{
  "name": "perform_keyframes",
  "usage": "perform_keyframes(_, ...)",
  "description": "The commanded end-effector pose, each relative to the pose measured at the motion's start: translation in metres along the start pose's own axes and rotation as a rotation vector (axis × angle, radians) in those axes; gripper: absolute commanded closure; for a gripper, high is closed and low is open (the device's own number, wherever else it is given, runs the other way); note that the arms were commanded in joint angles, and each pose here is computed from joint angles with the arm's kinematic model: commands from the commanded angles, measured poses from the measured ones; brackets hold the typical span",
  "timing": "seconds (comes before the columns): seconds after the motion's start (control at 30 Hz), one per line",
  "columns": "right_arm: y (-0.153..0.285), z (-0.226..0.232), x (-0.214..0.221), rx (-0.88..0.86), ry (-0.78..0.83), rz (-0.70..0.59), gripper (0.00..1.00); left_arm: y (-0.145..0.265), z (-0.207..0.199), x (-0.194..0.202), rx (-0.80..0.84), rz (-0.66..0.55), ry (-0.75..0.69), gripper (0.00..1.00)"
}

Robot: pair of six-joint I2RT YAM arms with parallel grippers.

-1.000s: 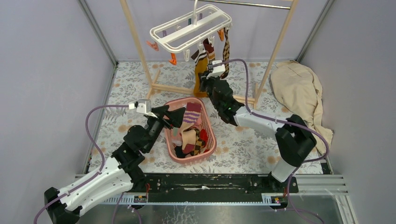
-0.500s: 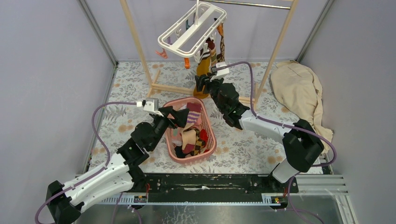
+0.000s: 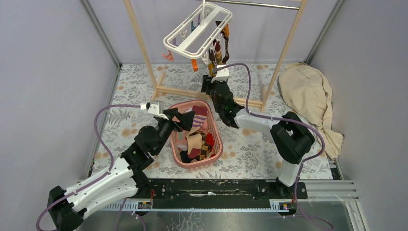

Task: Remove the socks clipped to the hanger
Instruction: Remove the sock from the hanger.

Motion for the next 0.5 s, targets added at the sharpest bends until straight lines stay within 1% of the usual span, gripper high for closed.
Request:
perform_keyframes(0.0,-0.023,-0.019,-0.027,0.149,-0.097,-0.096,0.41,-0.002,-0.01,-0.021,0.025,-0.092,0.009,0.01)
perform_keyframes(0.07,-0.029,-0.026,-0.027,0.106,-0.141,-0.094,0.6,-0.002,-0.009,-0.02,0.022,-0.091,0.005,0.01)
perform_keyframes(0.1,-0.029,-0.028,-0.027,0.077,-0.166,-0.094,0.72,-0.002,-0.009,-0.02,0.019,-0.091,0.002,0.01)
perform_keyframes(0.13,-0.026,-0.031,-0.029,0.049,-0.187,-0.105,0.79,-0.002,-0.008,-0.019,0.016,-0.092,0.0,0.01)
perform_keyframes(0.2,-0.015,-0.033,-0.032,-0.009,-0.209,-0.13,0.87,-0.002,-0.007,-0.019,0.012,-0.091,-0.003,0.02)
perform_keyframes(0.3,0.007,-0.036,-0.035,-0.113,-0.225,-0.156,0.93,-0.003,-0.006,-0.017,0.019,-0.083,-0.01,0.01)
perform_keyframes(0.47,0.04,-0.045,-0.056,-0.255,-0.265,-0.174,0.99,-0.007,-0.019,-0.012,0.157,-0.045,-0.035,0.01)
Point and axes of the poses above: each gripper's point midway between its finger pads, its own y axis back along the fingers, its own z axis along the line the jaws close on, x = y × z, the point moved 9 cm from there along y, back along the fingers, and after that the axes turned 8 degrees about y, right-handed, at the moved point
